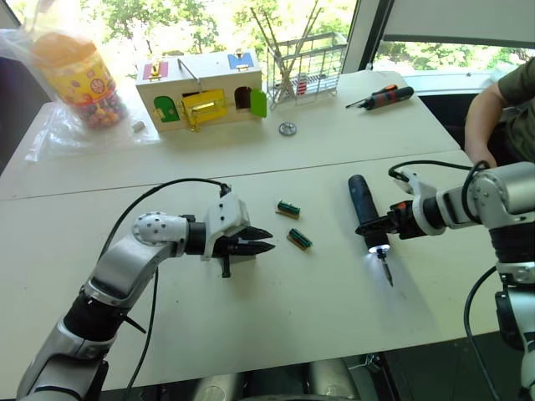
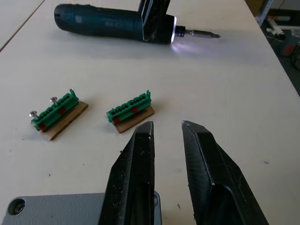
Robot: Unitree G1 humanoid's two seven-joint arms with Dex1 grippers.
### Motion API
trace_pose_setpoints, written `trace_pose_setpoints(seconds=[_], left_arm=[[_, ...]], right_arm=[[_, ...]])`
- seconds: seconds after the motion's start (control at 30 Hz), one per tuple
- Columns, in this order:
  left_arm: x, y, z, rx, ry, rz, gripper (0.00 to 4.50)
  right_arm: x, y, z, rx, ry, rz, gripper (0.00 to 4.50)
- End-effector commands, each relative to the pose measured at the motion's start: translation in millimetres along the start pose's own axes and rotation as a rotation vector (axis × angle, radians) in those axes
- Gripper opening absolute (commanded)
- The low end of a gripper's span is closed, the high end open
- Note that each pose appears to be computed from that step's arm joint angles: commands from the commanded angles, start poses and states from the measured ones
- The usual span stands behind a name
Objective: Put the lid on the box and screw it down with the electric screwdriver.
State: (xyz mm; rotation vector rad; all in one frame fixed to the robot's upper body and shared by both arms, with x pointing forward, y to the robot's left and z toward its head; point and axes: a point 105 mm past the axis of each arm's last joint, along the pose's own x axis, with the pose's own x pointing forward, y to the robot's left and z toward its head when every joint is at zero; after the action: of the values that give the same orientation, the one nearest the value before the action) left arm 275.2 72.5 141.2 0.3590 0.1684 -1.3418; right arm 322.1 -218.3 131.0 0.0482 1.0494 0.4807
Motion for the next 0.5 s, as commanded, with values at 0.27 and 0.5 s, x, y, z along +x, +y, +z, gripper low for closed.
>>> trace_pose_setpoints(seconds=[0.27, 0.5], left_arm=[[-28.5, 27.1, 1.7, 0.043, 0.022, 0.130, 0.92], [-74.6, 53.0, 7.9, -0.054, -0.030, 0.262, 0.92]], right_arm=[[-12.5, 2.4, 24.8, -0.130, -0.125, -0.080, 4.46], [-40.3, 72.3, 75.4, -0.258, -0.497, 0.166, 4.46]])
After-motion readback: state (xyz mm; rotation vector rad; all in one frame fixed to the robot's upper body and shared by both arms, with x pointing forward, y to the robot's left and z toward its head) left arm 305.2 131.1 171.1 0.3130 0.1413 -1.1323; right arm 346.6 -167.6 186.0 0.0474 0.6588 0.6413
